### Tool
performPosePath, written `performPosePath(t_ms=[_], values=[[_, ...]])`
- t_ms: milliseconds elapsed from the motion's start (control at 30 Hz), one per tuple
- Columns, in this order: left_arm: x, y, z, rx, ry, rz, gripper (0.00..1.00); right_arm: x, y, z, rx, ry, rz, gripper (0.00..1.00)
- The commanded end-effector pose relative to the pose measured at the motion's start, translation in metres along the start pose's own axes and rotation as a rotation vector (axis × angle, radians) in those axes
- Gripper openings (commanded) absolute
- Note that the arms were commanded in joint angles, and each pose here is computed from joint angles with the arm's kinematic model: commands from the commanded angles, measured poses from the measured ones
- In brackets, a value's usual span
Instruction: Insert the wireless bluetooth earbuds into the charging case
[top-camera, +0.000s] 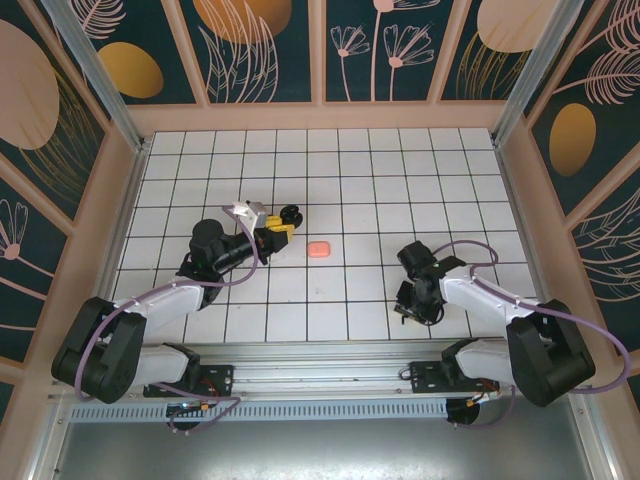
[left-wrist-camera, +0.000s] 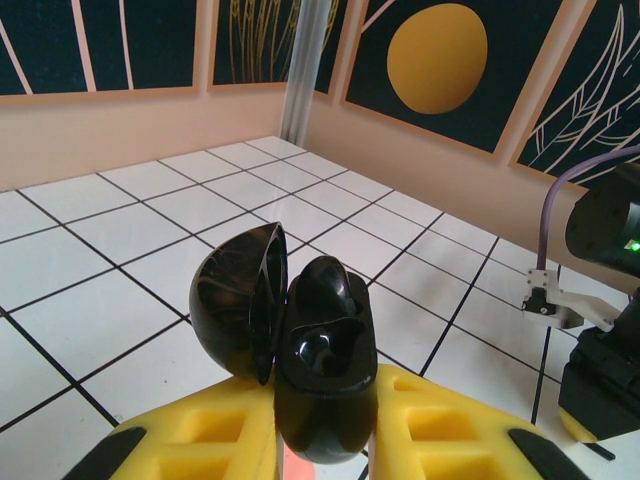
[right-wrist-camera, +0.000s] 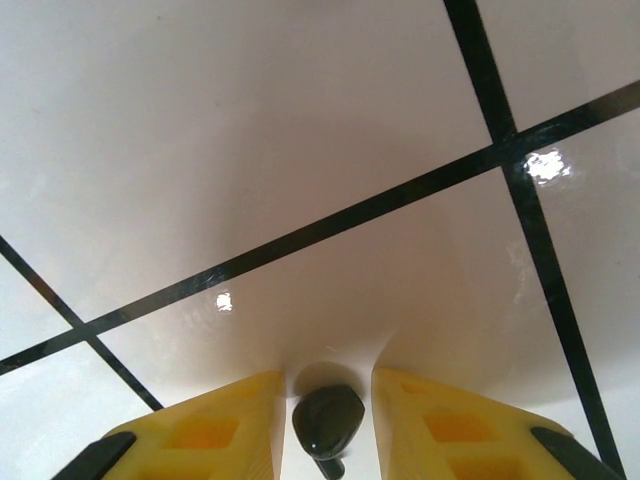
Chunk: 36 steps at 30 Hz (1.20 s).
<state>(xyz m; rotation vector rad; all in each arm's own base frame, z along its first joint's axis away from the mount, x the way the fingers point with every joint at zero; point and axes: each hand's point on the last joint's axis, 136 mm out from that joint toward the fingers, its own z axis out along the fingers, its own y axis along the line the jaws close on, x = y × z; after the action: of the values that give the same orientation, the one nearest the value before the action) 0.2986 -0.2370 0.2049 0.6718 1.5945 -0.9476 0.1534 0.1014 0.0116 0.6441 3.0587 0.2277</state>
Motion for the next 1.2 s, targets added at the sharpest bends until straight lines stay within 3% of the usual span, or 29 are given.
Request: performPosePath(t_ms=[0,433,867,1167], values=[[-0.015,-0.005,0.001,0.018,-0.027,0.039,0.22,0.003,-0.006,0.005,0.023,0.025,-0.007,0.29],[-0.011,-0.004,0.002,0.015,-0.019,0.038,0.22,-0.005,0.003,-0.001,-0.033,-0.026,-0.016,0.20],[0.020,-0.005,0.020,0.077,-0.016,0.007,0.21,-0.074,0.107,-0.077,-0.498,-0.453,-0.171,0.19],[0.039,-0.020,0.038,0.155,0.025,0.035,0.21,-0.073,0.187,-0.153,-0.703,-0.744,-0.503,0.19]])
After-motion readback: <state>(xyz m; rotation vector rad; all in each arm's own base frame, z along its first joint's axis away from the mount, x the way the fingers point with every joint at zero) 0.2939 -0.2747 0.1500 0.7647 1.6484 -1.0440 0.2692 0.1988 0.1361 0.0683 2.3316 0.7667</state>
